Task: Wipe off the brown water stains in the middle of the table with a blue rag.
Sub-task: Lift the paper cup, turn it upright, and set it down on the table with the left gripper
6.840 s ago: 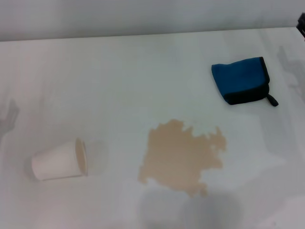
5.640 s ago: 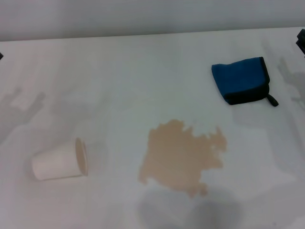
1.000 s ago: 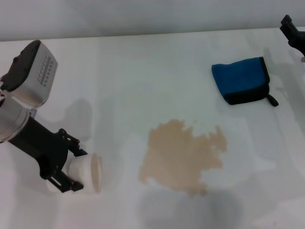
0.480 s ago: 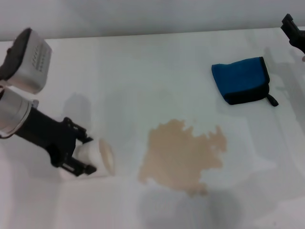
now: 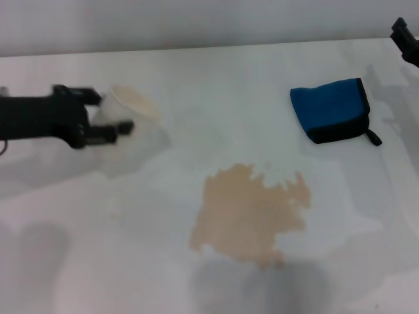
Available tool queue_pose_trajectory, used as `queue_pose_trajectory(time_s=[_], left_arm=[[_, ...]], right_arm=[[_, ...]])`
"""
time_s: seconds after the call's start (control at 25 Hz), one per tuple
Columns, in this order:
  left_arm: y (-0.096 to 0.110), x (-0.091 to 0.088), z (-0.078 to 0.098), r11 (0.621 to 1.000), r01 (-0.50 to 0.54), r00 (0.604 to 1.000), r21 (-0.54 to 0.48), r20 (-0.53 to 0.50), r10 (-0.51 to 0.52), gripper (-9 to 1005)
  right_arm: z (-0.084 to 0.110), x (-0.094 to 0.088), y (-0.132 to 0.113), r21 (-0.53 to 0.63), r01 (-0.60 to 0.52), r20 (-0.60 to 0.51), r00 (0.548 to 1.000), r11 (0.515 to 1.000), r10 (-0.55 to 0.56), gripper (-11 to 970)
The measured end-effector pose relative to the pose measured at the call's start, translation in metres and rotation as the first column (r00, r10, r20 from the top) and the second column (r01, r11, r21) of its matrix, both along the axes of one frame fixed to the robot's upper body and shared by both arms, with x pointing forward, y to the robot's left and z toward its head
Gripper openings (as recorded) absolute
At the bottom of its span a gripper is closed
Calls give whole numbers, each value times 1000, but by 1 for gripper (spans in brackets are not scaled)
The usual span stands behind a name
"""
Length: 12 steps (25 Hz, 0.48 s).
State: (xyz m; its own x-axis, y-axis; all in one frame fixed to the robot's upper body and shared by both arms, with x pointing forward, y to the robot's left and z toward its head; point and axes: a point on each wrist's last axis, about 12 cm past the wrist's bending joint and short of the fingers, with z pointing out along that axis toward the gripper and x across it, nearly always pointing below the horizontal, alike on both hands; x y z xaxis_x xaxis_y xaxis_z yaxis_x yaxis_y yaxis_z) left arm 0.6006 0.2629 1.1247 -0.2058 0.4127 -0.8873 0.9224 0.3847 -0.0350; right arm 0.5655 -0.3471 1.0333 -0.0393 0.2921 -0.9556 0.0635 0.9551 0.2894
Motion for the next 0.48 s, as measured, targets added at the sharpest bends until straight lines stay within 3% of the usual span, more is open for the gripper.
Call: queue_pose_trajectory(time_s=[0.04, 0.08, 0.28, 0.48], left_arm=[[5, -2, -1, 999, -34, 999, -41, 29, 35, 676], [18, -13, -10, 982, -114, 987, -149, 98, 130, 664], [31, -33, -29, 934, -207, 946, -293, 184, 267, 616], [37, -51, -51, 874, -307, 889, -377, 215, 405, 587]], right_arm=[[0, 0, -1, -4, 1, 2, 1000, 1000, -1, 842], [0, -1, -3, -7, 4, 2, 1000, 1000, -4, 842], [1, -3, -7, -18, 13, 4, 1000, 1000, -13, 842], [3, -2, -11, -29, 18, 14, 1000, 999, -18, 842]])
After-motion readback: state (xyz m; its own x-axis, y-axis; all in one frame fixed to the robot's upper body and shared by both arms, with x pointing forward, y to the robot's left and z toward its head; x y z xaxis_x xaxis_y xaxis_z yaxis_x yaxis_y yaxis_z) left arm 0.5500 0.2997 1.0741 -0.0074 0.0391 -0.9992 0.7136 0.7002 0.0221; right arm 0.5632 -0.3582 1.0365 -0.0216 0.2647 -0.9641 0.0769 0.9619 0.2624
